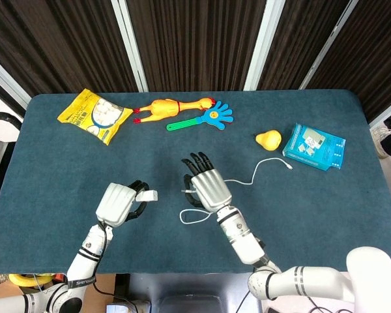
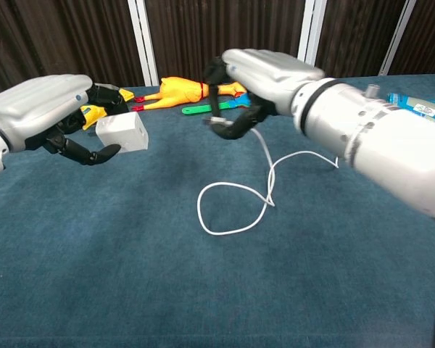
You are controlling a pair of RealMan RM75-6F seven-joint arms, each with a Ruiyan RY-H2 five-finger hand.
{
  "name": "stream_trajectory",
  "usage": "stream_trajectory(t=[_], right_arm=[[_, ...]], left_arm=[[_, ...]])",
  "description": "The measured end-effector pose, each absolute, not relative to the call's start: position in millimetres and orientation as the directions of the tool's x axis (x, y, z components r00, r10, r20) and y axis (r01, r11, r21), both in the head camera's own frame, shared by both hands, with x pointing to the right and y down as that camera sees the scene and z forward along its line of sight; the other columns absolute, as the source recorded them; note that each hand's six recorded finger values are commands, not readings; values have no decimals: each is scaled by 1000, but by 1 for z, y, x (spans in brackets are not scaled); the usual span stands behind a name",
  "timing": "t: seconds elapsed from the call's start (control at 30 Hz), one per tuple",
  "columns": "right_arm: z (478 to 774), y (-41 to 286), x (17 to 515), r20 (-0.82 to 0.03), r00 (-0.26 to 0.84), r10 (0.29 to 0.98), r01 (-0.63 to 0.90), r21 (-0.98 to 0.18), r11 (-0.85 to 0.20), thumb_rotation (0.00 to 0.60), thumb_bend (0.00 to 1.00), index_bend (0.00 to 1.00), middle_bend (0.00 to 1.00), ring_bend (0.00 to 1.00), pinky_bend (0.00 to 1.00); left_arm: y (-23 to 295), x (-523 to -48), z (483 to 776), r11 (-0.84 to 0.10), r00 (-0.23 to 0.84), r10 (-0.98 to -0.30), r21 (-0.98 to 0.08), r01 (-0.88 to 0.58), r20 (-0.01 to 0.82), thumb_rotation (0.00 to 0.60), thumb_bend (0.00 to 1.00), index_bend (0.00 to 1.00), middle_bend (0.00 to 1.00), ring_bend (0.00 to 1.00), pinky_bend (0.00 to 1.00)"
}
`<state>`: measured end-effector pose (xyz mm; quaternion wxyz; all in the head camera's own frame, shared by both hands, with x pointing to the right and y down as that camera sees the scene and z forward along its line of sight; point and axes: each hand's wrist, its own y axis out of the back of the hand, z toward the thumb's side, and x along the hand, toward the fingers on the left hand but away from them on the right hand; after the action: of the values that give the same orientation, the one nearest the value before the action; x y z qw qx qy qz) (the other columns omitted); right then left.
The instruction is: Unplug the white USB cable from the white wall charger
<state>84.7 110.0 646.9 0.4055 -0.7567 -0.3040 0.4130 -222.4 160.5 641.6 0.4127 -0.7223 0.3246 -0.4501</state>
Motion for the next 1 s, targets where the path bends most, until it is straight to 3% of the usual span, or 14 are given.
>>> stream_trajectory(t=[0.23, 0.53, 0.63, 0.7, 0.93, 1.0], right_arm=[[682, 100, 147, -449, 374, 812, 28, -869, -493, 600, 607, 852, 238, 12, 0], [736, 99, 219, -553, 246, 796, -18, -824, -567, 600, 607, 819, 238, 12, 0], [747, 102, 225, -569, 239, 787, -32, -814, -580, 600, 607, 706, 238, 12, 0], [750, 104, 223, -573, 248, 781, -14, -808, -589, 600, 607, 550, 233, 9, 0], [745, 103, 222, -577, 289, 764, 15, -795, -606, 600, 604, 100, 130, 0, 0], [741, 101, 224, -576, 294, 763, 20, -794, -607, 600, 578, 21, 99, 0, 0]], left_arm=[[160, -246, 678, -499, 348, -822, -865, -57, 451, 600, 570, 744, 749, 1000, 1000], [170, -269, 731, -604, 300, -768, -795, -47, 566, 600, 535, 701, 625, 990, 1000], [170, -270, 740, -621, 295, -757, -782, -45, 584, 600, 535, 649, 558, 943, 998], [171, -269, 744, -625, 294, -753, -779, -40, 589, 600, 536, 588, 500, 893, 972], [172, -270, 745, -641, 291, -741, -767, -36, 605, 600, 472, 291, 205, 622, 746], [172, -269, 742, -639, 293, -744, -768, -45, 601, 600, 458, 229, 149, 572, 708]])
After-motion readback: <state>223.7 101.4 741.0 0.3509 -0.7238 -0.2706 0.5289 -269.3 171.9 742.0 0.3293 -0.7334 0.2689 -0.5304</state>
